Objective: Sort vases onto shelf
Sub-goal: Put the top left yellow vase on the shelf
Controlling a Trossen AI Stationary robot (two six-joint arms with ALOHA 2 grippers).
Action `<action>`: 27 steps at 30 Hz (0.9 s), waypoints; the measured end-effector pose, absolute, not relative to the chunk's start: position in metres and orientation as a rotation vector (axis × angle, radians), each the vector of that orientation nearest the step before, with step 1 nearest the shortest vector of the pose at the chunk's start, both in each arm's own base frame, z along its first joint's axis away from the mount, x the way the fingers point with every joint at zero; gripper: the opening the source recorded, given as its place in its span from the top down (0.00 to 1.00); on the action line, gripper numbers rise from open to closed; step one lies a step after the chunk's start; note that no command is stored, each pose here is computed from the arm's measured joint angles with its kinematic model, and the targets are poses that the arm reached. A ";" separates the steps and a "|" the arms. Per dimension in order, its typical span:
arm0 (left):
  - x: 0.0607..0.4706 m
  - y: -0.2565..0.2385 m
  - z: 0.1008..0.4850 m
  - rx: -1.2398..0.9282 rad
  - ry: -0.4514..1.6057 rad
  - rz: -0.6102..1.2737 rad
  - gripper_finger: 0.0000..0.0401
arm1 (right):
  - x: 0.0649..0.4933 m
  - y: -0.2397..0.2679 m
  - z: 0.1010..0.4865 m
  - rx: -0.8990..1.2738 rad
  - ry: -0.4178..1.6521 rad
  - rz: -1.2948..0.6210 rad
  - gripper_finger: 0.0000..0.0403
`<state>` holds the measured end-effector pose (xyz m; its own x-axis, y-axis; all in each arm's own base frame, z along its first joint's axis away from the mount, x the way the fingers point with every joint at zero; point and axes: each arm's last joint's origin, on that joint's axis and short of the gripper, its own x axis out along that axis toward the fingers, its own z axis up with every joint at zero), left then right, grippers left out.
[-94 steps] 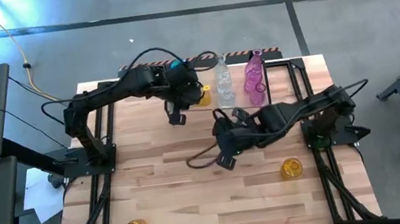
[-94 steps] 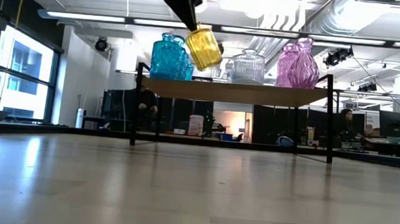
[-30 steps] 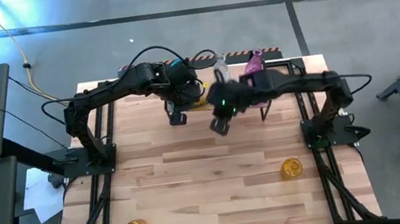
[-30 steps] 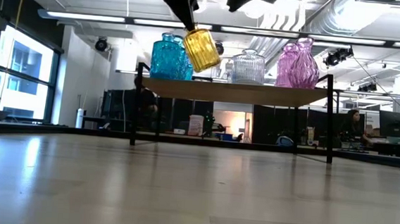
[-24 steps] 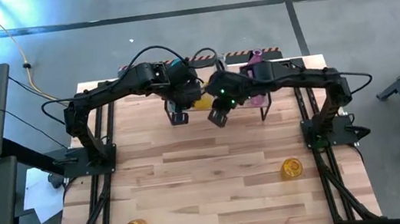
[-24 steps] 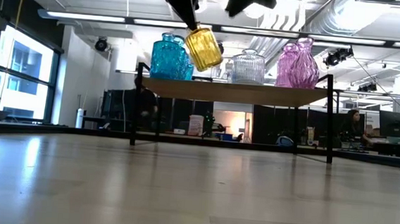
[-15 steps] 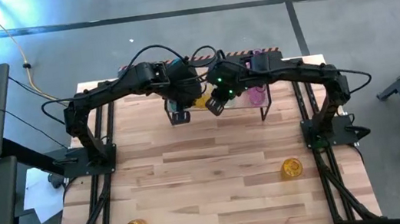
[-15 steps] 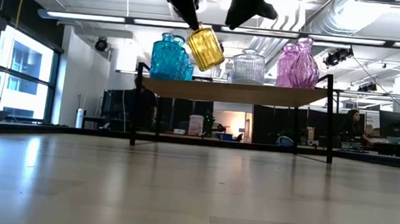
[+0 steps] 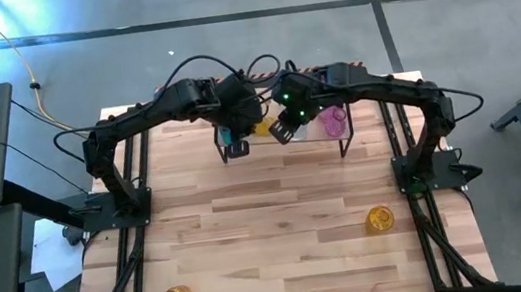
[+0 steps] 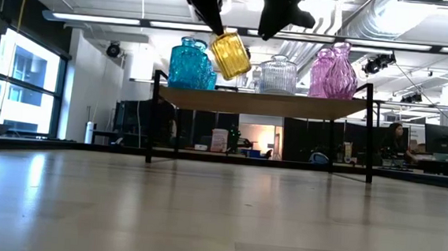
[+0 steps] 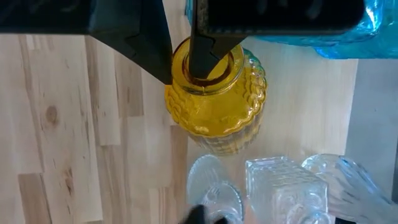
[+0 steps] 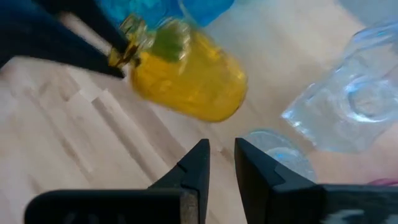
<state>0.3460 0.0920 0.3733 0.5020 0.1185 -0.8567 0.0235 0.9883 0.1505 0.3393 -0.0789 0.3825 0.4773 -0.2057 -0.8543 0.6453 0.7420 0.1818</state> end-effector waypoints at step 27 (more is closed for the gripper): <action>0.346 0.095 0.374 0.143 1.034 0.070 0.93 | 0.332 -0.015 0.399 0.333 0.848 -0.636 0.86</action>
<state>0.3462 0.0949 0.3739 0.5106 0.1250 -0.8507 0.0095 0.9885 0.1509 0.3317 -0.0147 0.3987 0.4936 -0.3854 -0.7796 0.6401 0.7679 0.0257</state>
